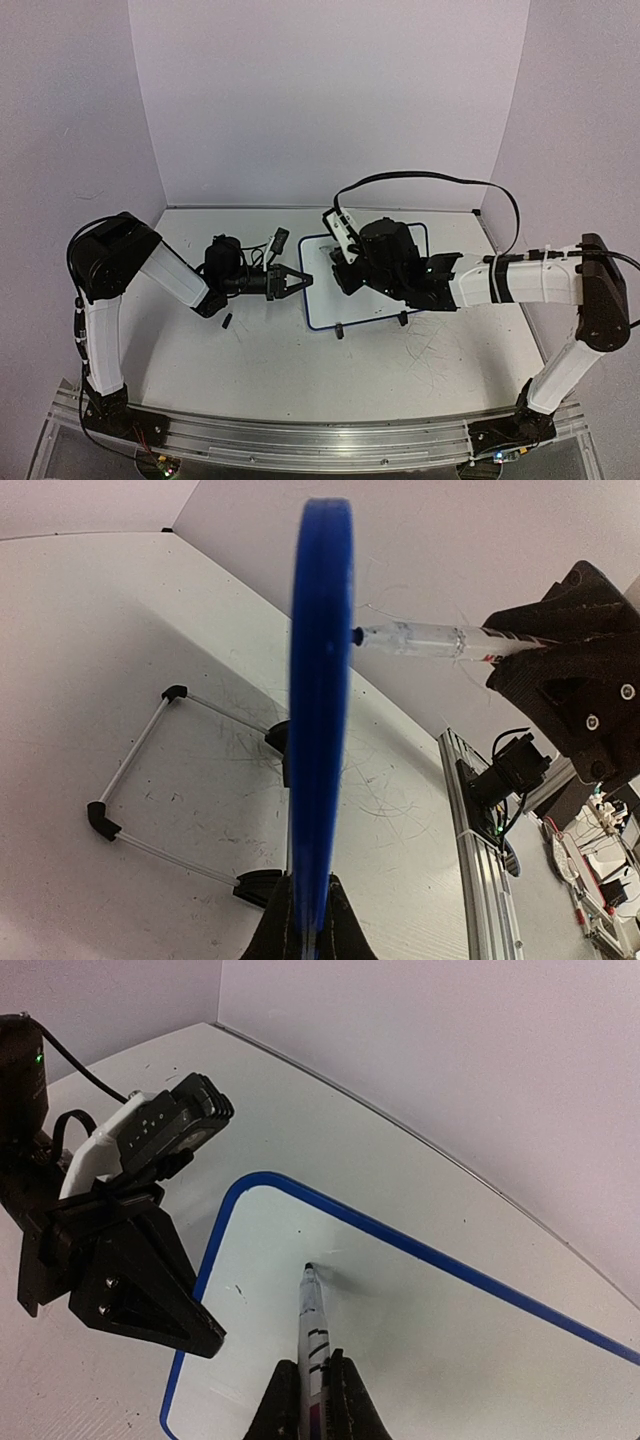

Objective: Write a sentence on the whiteboard

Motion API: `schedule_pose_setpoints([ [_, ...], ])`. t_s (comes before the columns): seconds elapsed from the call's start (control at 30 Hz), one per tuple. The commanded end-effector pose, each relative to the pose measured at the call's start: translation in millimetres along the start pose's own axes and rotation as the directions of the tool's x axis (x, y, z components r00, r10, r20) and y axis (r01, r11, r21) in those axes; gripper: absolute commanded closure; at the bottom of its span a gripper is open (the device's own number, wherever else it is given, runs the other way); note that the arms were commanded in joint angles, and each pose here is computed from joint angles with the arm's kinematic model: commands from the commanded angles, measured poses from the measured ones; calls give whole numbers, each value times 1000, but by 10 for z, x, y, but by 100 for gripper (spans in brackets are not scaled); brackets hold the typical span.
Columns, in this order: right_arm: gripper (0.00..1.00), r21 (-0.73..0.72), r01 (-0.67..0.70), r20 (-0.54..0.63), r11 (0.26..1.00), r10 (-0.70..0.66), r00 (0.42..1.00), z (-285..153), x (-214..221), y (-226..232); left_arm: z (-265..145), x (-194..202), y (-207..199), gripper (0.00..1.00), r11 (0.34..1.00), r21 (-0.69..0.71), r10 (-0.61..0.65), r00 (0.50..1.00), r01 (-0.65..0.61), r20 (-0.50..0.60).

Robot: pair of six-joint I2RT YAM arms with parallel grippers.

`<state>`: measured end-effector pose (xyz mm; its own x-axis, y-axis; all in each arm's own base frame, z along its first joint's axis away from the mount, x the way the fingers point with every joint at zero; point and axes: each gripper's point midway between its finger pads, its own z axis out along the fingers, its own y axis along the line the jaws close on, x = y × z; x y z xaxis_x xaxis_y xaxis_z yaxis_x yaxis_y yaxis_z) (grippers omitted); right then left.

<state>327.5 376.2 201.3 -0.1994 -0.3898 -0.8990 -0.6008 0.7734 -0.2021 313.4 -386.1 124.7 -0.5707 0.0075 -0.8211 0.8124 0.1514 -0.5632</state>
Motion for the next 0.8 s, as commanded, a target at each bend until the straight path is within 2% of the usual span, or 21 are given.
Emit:
schedule_pose_setpoints([
  [0.0,100,29,-39,58,999,37,998,34,-226,-33,16,-51,-136,100,999,24,27,1000,-27,-3],
  [0.77,100,-15,-43,49,999,44,998,132,-206,78,4,-47,-136,100,999,20,32,999,-32,-4],
])
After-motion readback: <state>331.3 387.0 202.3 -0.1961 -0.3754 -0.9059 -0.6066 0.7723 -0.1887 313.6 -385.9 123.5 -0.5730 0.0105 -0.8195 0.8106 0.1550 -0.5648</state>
